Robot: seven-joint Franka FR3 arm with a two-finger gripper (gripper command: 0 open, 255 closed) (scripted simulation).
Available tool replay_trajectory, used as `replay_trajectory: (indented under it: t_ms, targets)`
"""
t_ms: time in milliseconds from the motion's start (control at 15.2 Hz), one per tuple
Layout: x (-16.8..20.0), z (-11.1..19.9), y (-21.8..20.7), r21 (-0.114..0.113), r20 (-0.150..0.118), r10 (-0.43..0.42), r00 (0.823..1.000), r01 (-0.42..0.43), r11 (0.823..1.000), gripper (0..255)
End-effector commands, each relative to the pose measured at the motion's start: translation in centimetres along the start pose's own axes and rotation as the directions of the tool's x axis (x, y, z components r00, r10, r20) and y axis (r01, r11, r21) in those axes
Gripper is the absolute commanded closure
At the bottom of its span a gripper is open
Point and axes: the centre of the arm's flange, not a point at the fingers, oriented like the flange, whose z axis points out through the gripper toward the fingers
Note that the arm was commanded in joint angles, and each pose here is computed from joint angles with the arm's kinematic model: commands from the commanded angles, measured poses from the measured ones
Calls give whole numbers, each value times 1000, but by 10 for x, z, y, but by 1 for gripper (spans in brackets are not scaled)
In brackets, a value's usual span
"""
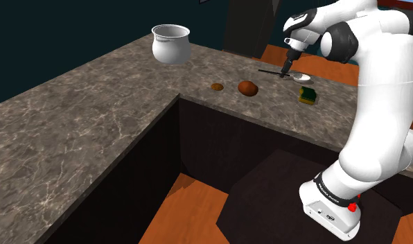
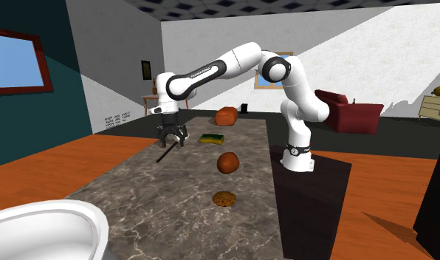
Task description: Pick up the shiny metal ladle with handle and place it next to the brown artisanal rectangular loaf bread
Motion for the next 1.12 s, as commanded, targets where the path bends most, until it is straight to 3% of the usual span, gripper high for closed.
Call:
replay_trajectory:
  t_ms: [0, 264, 330, 1056]
  targets:
    - [0, 1, 0, 0, 0, 0, 1000, 0, 1000, 0]
    - [0, 1, 0, 0, 0, 0, 1000, 0, 1000, 0]
    - [0, 1, 0, 0, 0, 0, 1000, 0, 1000, 255]
    - [1, -10, -1, 0, 0, 0, 1000, 0, 1000, 255]
